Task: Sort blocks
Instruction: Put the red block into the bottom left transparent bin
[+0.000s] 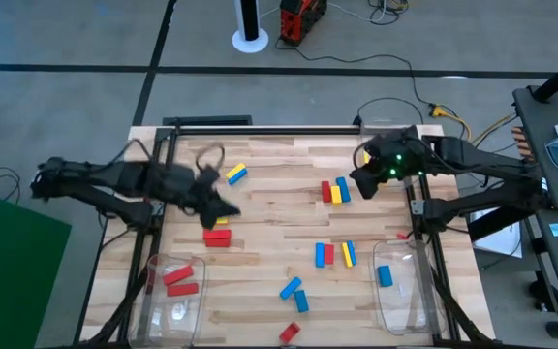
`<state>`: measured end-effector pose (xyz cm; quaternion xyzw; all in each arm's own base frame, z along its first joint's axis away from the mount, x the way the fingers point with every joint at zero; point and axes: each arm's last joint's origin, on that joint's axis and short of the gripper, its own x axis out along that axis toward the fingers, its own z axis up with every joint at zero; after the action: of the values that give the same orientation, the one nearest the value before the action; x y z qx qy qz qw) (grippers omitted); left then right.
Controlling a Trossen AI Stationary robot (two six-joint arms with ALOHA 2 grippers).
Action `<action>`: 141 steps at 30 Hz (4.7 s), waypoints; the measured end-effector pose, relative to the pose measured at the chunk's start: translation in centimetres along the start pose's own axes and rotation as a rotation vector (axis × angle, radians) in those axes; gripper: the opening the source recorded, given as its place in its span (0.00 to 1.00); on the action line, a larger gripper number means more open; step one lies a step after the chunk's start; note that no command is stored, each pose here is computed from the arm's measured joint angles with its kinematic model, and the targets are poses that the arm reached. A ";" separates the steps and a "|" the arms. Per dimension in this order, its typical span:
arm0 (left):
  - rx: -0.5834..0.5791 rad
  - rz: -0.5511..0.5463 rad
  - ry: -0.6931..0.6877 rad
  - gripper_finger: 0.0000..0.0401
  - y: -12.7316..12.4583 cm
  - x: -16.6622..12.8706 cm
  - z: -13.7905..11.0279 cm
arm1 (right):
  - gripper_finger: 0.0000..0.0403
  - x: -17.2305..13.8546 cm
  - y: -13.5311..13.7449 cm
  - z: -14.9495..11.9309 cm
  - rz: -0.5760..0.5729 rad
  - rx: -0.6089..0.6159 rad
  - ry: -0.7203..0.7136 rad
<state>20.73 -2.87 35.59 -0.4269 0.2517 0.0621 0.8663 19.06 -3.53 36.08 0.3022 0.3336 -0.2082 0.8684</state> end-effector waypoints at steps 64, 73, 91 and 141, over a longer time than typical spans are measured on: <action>0.888 -0.184 0.576 0.00 -6.2 27.2 -20.1 | 0.08 -0.5 5.7 -6.7 0.066 -0.191 0.174; 0.886 -0.218 0.569 0.00 -5.7 28.2 -20.4 | 0.08 -0.5 5.7 -6.8 0.064 -0.183 0.175; 0.895 -0.209 0.545 0.00 -4.8 29.3 -19.5 | 0.08 -0.5 5.7 -6.7 0.051 -0.167 0.163; 0.864 -0.243 0.611 0.00 -3.7 30.3 -19.9 | 0.08 0.3 5.5 -7.1 0.009 -0.179 0.151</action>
<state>40.53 -23.78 13.20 -0.0567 0.4434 -0.2743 0.8514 19.12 5.11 33.82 0.2398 0.4141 -0.1505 0.8651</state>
